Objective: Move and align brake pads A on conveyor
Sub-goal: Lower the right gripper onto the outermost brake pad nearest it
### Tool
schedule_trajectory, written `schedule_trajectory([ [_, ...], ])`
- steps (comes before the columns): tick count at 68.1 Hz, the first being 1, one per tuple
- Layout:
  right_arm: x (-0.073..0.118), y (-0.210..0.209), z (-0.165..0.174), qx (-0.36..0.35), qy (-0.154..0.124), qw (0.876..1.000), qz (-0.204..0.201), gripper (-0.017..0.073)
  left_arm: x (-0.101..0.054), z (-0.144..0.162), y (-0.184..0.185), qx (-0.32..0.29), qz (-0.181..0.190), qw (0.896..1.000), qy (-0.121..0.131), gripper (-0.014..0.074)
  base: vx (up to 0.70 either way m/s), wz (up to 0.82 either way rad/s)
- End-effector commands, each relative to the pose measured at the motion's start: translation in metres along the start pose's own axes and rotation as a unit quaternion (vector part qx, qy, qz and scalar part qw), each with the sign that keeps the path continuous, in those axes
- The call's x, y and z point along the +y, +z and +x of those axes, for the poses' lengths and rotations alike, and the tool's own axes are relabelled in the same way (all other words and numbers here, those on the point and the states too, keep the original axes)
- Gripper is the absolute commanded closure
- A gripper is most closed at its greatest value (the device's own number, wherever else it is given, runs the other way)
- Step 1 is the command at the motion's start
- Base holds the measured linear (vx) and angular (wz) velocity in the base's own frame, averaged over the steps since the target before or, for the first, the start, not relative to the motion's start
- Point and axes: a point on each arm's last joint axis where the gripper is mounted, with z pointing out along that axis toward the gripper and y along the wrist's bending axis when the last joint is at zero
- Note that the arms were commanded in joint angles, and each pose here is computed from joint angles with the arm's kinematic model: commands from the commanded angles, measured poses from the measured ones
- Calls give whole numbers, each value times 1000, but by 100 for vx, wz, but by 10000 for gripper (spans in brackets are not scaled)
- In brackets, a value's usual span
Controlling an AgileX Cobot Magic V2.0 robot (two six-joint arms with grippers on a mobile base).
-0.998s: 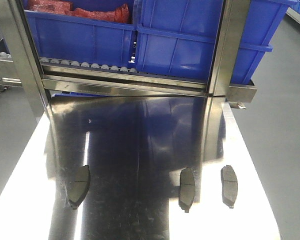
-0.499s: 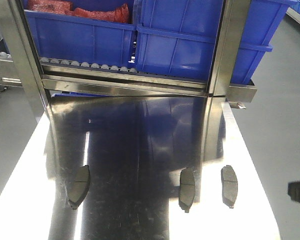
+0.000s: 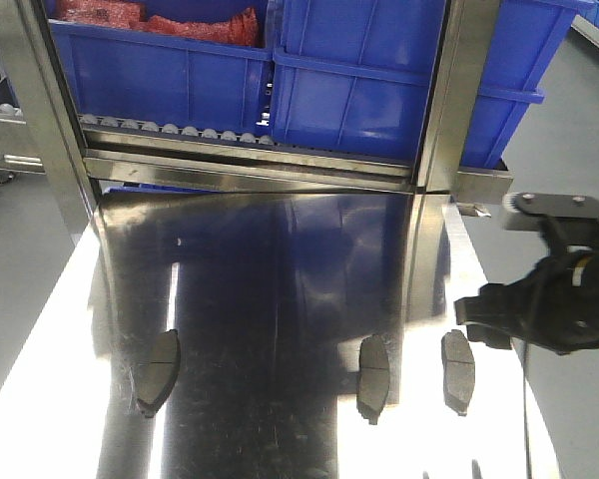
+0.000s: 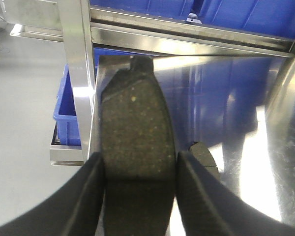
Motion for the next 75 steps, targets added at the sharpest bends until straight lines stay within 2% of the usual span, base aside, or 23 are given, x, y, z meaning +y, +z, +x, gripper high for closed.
schedule_trajectory([
  [1, 7, 6, -19, -13, 2, 1000, 11, 85, -1, -16, -4, -56, 5, 998, -9, 599, 0, 0],
  [30, 4, 70, -32, 95, 23, 994, 38, 85, -1, -16, -4, -56, 5, 998, -9, 599, 0, 0],
  [57, 2, 101, -26, 136, 22, 989, 47, 85, -1, -16, -4, -56, 5, 998, -9, 599, 0, 0],
  [75, 5, 104, -40, 132, 21, 990, 45, 85, -1, -16, -4, -56, 5, 998, -9, 599, 0, 0],
])
